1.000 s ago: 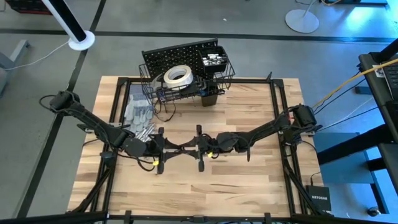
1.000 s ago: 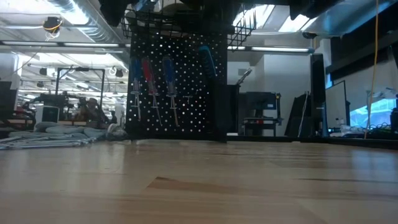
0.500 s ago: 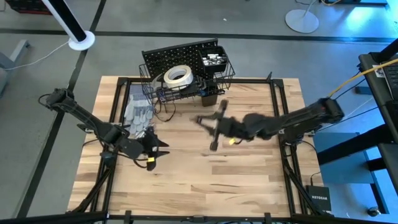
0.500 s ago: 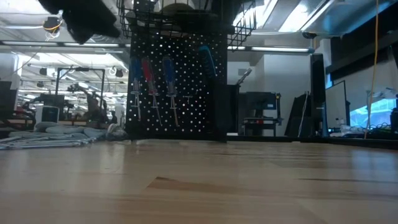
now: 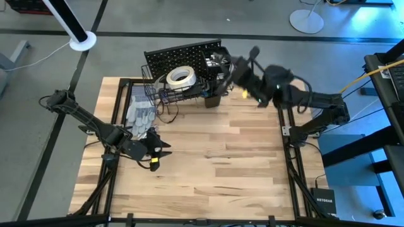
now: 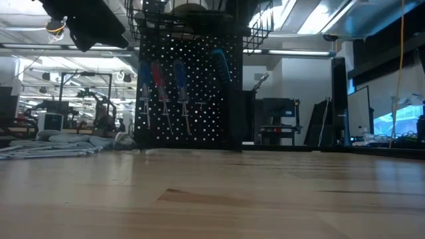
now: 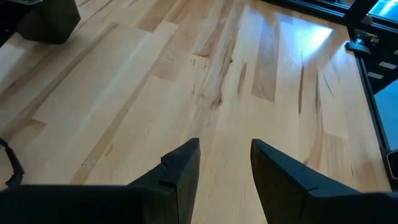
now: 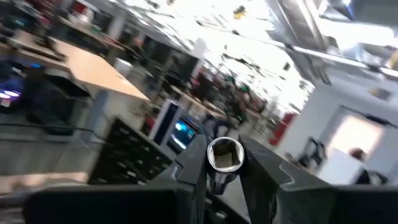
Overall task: Hang tools onto peg board
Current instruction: Put the extension bar into the top black bin on the pegboard, then hang the wrench on the pegboard
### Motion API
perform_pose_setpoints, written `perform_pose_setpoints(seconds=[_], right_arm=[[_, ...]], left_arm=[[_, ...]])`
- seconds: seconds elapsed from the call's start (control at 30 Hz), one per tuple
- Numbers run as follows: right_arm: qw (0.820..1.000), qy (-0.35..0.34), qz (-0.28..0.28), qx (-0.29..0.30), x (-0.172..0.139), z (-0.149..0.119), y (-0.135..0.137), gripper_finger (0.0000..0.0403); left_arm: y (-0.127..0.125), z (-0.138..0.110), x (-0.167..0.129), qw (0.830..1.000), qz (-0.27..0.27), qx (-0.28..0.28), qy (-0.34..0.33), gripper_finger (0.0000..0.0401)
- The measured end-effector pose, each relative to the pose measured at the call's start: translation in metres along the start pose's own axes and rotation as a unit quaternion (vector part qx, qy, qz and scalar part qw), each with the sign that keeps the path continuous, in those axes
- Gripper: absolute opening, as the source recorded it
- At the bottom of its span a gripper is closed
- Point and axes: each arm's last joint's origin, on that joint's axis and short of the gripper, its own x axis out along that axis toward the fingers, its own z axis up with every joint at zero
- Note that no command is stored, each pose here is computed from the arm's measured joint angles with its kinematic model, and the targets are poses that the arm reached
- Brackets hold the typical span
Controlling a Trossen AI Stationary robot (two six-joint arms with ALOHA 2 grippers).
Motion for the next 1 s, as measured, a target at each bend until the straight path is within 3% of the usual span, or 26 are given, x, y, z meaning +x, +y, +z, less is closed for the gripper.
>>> perform_pose_setpoints(seconds=[0.37,0.67,0.87,1.0], right_arm=[[0.994,0.081,-0.003,0.069,0.032,-0.043,-0.031,0.0088],[0.994,0.087,0.007,0.065,0.032,-0.045,-0.03,0.0185],[0.994,0.071,0.042,0.07,0.008,-0.026,-0.025,0.0227],[0.99,0.074,0.109,0.057,-0.025,-0.01,-0.017,0.0233]], left_arm=[[0.0,0.0,0.0,1.0,0.0,-0.002,0.0,0.0134],[0.0,0.0,0.0,1.0,0.0,-0.008,0.0,0.0134],[0.001,-0.005,0.0,1.0,-0.004,-0.011,0.028,0.0134],[0.007,-0.013,-0.001,0.997,0.016,-0.03,0.07,0.0134]])
